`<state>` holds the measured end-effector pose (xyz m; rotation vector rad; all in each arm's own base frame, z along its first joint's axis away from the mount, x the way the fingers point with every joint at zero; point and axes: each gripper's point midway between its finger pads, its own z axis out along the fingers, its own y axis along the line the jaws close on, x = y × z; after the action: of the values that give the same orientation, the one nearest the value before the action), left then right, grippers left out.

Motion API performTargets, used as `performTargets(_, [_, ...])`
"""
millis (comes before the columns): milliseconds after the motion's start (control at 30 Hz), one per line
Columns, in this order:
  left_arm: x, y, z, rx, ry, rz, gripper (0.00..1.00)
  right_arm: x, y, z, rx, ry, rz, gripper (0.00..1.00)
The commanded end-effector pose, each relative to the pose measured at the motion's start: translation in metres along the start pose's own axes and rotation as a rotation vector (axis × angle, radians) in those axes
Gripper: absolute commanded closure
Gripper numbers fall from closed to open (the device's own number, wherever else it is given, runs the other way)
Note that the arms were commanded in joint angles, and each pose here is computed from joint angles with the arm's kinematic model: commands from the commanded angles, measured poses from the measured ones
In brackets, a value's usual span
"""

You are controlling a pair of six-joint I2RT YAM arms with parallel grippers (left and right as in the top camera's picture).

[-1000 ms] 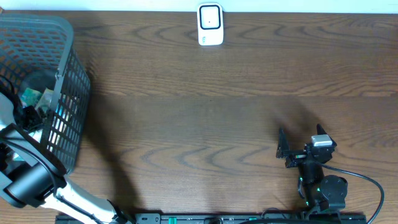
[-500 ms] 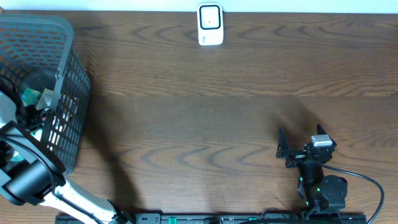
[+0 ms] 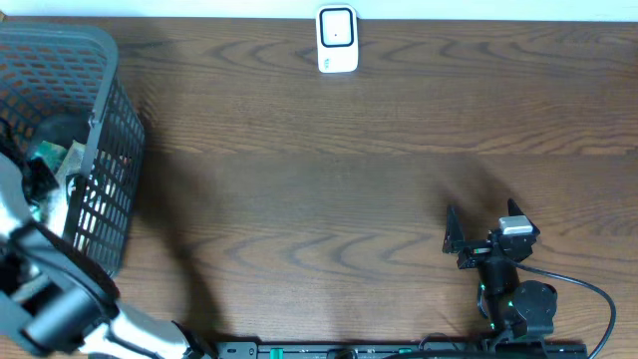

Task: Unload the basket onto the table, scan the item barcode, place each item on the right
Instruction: 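Carry the green pack with the left gripper to the scanner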

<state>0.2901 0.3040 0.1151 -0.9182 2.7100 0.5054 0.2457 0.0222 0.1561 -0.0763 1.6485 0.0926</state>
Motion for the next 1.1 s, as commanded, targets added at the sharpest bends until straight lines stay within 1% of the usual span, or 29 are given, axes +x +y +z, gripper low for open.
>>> performTargets(0, [-0.031,0.009,-0.072,0.001,-0.225,-0.094,0.92,0.001,0.003,0.0,-0.011,0.001,-0.005,0.01])
performTargets(167, [-0.057,0.004,-0.167,0.023,-0.519,-0.102,0.93,0.001,0.003,0.0,-0.012,0.001,-0.005,0.01])
performTargets(300, [-0.065,-0.015,-0.24,0.077,-0.734,-0.08,0.93,0.001,0.003,0.0,-0.011,0.001,-0.005,0.01])
performTargets(400, [-0.059,-0.041,-0.293,0.154,-0.872,-0.035,0.93,0.001,0.003,0.0,-0.012,0.001,-0.004,0.01])
performTargets(433, [-0.053,-0.056,-0.312,0.197,-0.917,-0.006,0.93,0.001,0.003,0.0,-0.012,0.001,-0.004,0.01])
performTargets(500, [-0.044,-0.078,-0.333,0.259,-0.959,0.041,0.93,0.001,0.003,0.0,-0.012,0.001,-0.005,0.01])
performTargets(533, [-0.036,-0.097,-0.346,0.311,-0.979,0.085,0.93,0.001,0.003,0.0,-0.012,0.001,-0.005,0.01])
performTargets(567, [-0.031,-0.109,-0.352,0.34,-0.985,0.112,0.93,0.001,0.003,0.0,-0.012,0.001,-0.005,0.01])
performTargets(733, [0.012,-0.2,-0.371,0.525,-0.955,0.34,0.93,0.001,0.003,0.0,-0.012,0.001,-0.004,0.01])
performTargets(800, [0.034,-0.249,-0.368,0.585,-0.911,0.459,0.93,0.001,0.003,0.0,-0.012,0.001,-0.005,0.01])
performTargets(967, [0.087,-0.34,-0.329,0.604,-0.756,0.701,0.93,0.001,0.003,0.0,-0.012,0.001,-0.005,0.01])
performTargets(1067, [0.121,-0.385,-0.298,0.593,-0.656,0.823,0.93,0.001,0.003,0.0,-0.012,0.001,-0.004,0.01])
